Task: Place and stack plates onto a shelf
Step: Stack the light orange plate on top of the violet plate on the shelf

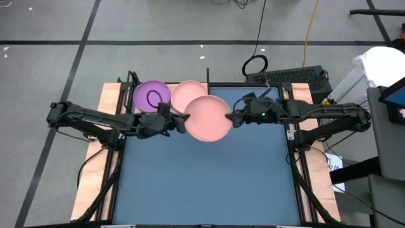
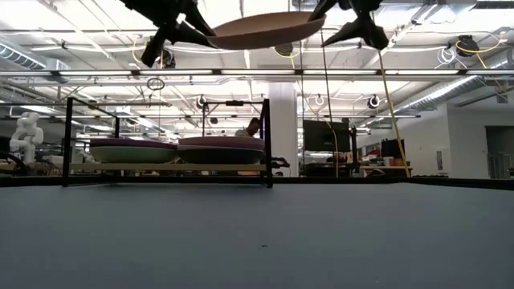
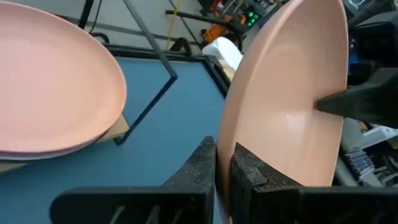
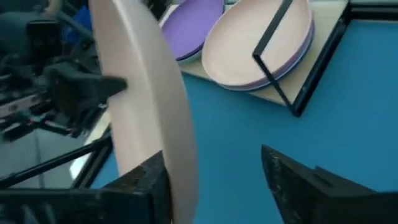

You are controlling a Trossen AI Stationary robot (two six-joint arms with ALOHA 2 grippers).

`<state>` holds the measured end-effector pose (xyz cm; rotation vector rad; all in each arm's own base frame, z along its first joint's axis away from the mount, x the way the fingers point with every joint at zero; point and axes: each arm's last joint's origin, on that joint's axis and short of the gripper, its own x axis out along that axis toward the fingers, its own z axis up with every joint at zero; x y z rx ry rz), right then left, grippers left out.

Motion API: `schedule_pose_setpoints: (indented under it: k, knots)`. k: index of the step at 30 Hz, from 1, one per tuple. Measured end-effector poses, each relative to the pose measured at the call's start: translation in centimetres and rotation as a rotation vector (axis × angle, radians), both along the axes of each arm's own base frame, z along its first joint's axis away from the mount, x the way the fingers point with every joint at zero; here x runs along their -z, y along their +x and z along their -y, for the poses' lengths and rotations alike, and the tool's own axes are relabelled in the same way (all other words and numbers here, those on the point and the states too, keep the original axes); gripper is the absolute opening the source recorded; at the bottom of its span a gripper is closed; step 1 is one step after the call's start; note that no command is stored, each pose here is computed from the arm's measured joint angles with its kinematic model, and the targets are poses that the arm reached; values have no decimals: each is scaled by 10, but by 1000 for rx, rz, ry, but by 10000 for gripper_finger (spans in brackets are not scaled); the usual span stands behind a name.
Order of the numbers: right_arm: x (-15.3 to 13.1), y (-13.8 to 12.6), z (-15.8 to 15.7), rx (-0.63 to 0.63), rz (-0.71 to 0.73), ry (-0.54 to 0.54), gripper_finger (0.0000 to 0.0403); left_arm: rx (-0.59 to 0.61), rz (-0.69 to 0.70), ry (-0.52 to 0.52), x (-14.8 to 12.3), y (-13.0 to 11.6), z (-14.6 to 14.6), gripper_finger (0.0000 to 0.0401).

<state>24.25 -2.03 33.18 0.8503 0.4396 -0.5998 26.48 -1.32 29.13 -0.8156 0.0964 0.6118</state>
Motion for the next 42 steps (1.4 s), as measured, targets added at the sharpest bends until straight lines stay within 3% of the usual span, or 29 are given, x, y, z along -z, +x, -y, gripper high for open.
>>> schedule_pose_setpoints:
  k: [8,12,19,29,42]
  knots:
    - [-13,-15,1,-17,44,-13,226,-4,20,42,-21,-24,-21,15]
    - [-8,-18,4,2,-6,-27,226,-49,120,49,-42,-40,-32,13]
    - [2,-21,7,0,-53,-14,226,-162,100,79,-52,-72,-56,13]
    - [11,-20,6,0,-50,-10,226,-296,21,92,-54,-108,-83,13]
    - [11,-20,7,13,-44,3,226,-490,46,65,-55,-124,-113,13]
